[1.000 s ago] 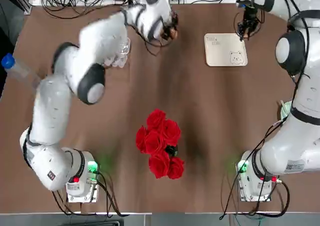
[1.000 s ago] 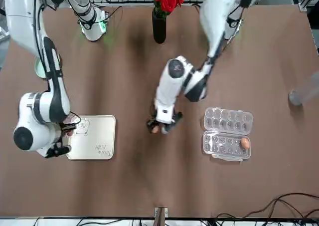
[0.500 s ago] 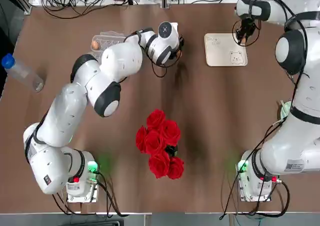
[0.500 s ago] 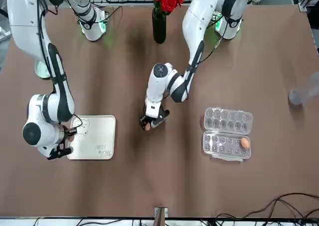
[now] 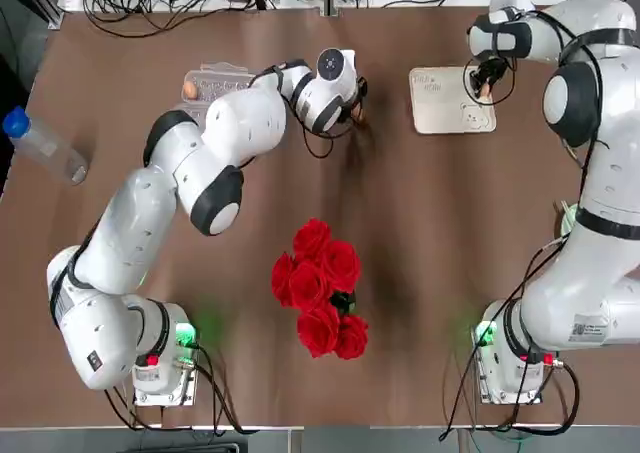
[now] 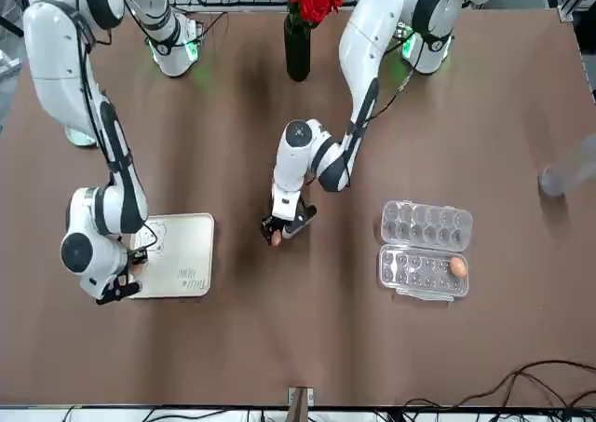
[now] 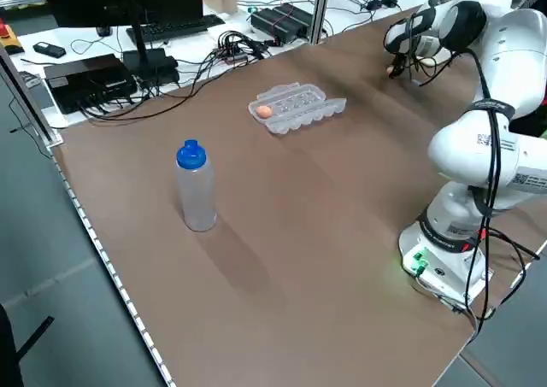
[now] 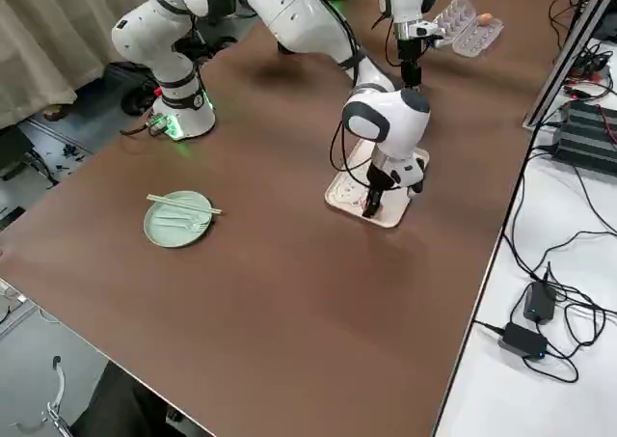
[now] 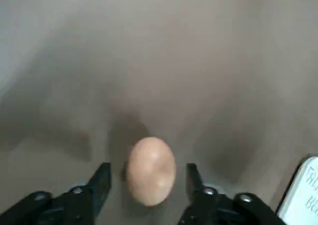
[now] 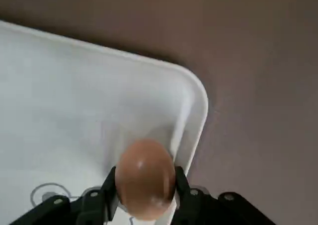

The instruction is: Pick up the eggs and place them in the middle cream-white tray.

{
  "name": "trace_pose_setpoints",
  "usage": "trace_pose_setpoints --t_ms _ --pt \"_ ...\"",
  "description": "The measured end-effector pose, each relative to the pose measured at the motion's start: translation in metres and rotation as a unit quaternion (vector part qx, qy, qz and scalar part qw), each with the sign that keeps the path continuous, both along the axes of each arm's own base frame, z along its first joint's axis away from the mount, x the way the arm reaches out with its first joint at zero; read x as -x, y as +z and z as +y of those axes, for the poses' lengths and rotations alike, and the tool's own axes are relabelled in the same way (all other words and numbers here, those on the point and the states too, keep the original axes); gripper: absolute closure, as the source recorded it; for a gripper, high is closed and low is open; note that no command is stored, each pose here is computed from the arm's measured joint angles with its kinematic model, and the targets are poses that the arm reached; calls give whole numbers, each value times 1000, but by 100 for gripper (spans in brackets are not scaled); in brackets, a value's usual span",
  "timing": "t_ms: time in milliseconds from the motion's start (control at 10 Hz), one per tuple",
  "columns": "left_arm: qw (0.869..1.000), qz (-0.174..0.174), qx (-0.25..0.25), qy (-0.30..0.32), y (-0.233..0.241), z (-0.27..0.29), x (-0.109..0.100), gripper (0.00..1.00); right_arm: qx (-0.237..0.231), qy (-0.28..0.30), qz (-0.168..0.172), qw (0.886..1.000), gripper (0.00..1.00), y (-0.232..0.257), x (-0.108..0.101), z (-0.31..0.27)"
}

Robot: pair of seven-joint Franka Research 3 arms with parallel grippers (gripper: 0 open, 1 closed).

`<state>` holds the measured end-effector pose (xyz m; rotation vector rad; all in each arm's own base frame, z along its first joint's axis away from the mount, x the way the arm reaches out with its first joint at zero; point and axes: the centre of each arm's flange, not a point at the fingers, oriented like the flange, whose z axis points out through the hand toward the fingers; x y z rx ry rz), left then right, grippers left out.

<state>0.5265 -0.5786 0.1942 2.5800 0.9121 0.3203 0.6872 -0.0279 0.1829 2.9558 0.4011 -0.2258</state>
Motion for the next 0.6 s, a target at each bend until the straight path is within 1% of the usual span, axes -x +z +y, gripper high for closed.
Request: trace_pose_setpoints --t_ms 100,200,300,400,500,600 --pt "1000 -2 3 0 4 -2 -1 9 0 0 0 1000 53 0 0 0" --pt "1000 -1 2 2 8 -2 -2 3 0 0 0 1000 53 0 0 0" --pt "1000 0 1 5 15 0 -5 0 0 1 0 1000 51 0 0 0" --pt "1000 -1 1 11 30 4 -13 0 1 1 0 1000 49 0 0 0" --pt "1000 1 0 23 56 14 -26 0 1 1 0 1000 43 -1 0 0" --pt "999 6 -2 40 87 31 -44 0 0 2 1 1000 28 -3 1 0"
